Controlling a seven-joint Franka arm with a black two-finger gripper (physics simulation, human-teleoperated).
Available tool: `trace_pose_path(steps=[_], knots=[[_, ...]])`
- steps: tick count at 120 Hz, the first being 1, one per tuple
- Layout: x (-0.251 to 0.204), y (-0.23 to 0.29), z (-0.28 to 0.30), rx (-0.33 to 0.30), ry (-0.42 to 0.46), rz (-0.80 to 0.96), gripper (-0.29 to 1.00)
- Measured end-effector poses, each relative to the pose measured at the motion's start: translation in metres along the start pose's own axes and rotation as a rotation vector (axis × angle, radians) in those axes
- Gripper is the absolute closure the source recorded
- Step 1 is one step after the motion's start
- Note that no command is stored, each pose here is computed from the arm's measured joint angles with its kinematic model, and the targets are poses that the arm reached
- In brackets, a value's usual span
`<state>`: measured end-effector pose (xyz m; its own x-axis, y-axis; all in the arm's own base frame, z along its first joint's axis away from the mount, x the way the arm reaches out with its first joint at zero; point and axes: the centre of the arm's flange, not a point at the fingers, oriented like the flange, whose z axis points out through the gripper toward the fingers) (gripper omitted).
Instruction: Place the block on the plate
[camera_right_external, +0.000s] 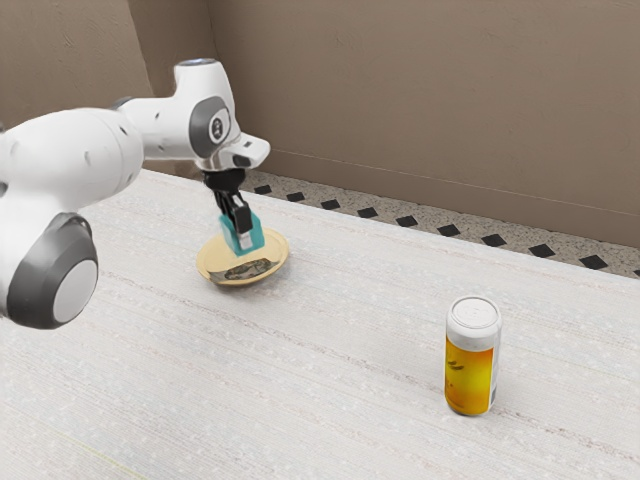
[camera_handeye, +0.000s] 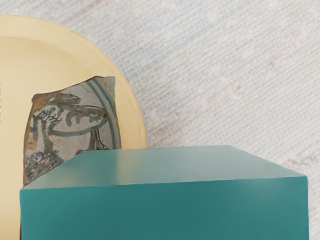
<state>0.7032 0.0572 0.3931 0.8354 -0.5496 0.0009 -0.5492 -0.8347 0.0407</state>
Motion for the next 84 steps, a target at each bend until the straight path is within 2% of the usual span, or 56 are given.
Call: trace_pose_path(steps=[36,67,84], knots=[[0.015,-0.044,0.025,-0.004,-0.006,-0.007,0.33],[-0.019,-0.086,0.034,-0.033,-0.003,-0.068,0.33],[-0.015,-0.089,0.048,-0.033,-0.017,-0.057,0.33]])
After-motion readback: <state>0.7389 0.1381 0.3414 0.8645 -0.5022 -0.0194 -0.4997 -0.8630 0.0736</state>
